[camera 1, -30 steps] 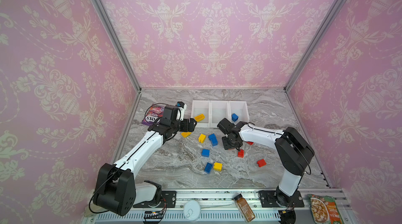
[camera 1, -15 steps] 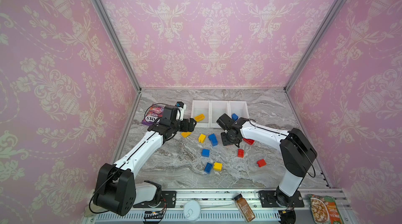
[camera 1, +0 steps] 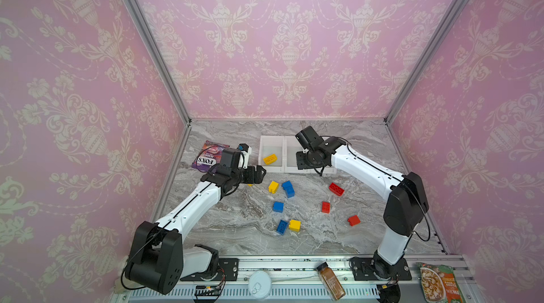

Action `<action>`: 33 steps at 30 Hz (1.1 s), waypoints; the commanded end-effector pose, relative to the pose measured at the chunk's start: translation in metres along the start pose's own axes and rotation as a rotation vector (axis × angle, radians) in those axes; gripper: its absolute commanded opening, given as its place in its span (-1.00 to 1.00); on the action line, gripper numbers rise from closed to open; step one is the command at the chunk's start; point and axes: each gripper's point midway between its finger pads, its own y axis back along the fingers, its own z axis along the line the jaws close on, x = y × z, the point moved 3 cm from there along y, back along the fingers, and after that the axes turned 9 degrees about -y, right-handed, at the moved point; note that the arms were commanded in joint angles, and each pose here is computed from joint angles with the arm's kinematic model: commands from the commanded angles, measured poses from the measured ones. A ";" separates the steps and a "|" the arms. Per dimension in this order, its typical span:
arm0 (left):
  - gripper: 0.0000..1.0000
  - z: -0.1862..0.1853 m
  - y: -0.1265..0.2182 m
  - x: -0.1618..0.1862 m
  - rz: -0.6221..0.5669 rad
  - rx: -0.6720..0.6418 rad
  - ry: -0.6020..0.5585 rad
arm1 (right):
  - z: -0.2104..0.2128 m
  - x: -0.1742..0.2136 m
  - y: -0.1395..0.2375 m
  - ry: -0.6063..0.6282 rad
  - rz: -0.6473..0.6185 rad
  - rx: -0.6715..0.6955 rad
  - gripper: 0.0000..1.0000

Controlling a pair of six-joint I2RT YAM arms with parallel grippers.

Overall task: Sort the legos into containers by color
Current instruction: 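Carry the red brick with the right gripper into the middle compartment and release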

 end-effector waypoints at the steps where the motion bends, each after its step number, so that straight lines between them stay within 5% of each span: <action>1: 0.88 -0.003 0.004 0.001 -0.024 0.037 0.030 | -0.002 -0.012 -0.011 0.040 0.009 0.030 -0.04; 19: 0.99 -0.003 0.001 0.015 -0.029 0.051 0.059 | 0.001 -0.044 -0.104 0.016 0.075 0.069 -0.02; 33: 0.99 0.002 0.004 0.014 -0.038 0.005 0.050 | -0.001 -0.038 -0.110 0.014 0.106 0.059 0.27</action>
